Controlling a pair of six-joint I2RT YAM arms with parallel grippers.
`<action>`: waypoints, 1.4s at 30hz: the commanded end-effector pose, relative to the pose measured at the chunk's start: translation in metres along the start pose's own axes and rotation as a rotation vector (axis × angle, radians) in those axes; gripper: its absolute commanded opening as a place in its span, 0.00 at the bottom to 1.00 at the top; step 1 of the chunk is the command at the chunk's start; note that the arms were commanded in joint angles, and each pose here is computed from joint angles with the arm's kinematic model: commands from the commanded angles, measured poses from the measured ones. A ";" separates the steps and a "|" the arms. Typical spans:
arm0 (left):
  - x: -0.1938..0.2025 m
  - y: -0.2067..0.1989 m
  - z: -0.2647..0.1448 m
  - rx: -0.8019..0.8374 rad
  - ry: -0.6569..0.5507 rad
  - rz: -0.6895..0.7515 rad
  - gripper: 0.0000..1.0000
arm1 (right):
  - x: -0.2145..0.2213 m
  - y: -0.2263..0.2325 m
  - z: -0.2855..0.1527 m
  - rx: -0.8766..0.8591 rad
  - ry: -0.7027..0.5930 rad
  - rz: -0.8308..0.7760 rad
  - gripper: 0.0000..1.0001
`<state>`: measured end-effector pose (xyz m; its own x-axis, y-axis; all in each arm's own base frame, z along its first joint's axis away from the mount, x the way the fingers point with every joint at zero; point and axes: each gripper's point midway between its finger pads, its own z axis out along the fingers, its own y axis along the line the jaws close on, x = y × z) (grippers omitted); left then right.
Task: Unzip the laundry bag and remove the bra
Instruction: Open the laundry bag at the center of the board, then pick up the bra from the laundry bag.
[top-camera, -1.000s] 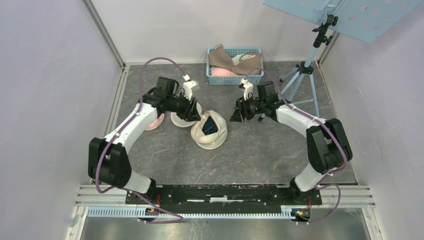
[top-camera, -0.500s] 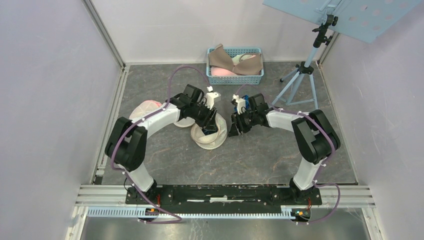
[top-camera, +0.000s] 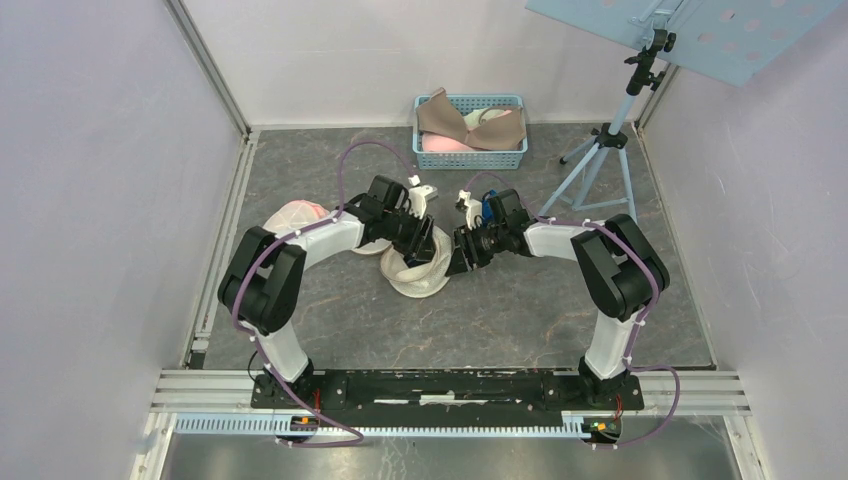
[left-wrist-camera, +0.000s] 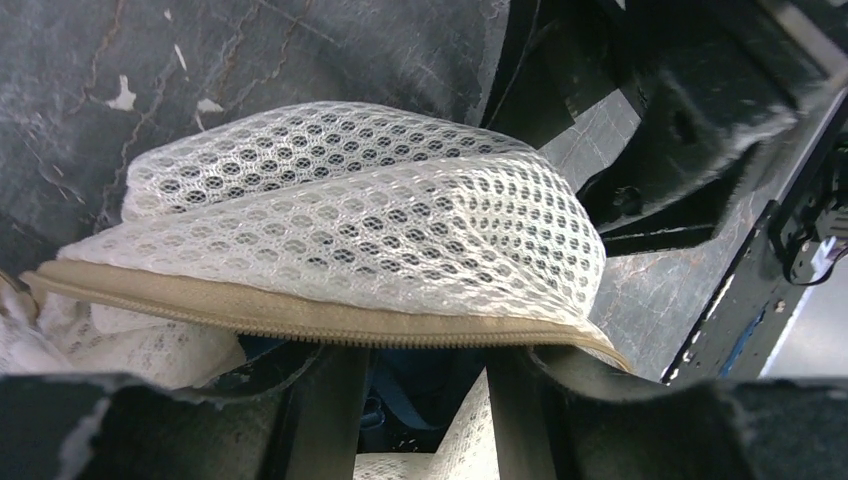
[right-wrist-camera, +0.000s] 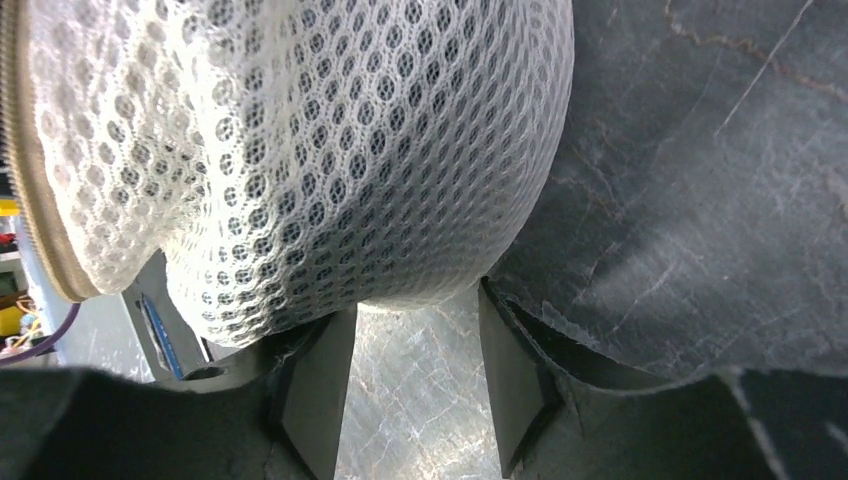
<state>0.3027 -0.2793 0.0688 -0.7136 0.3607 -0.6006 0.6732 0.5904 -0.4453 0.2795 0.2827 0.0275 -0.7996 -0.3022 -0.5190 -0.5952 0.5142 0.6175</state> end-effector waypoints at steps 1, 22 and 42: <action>-0.011 -0.003 0.003 0.029 -0.056 -0.045 0.53 | -0.005 -0.007 0.006 0.018 -0.031 -0.005 0.53; -0.057 -0.015 -0.087 0.020 -0.242 -0.015 0.02 | -0.008 -0.025 0.003 0.114 -0.031 -0.037 0.00; -0.107 -0.068 -0.205 0.059 -0.503 0.201 0.02 | -0.010 -0.029 -0.004 0.160 -0.021 -0.057 0.00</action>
<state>0.3031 -0.1999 0.2309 -0.5754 0.0859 -0.8134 0.6752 0.6111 -0.4131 0.2923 0.2741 0.0145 -0.7869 -0.3070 -0.5354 -0.6006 0.5803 0.5500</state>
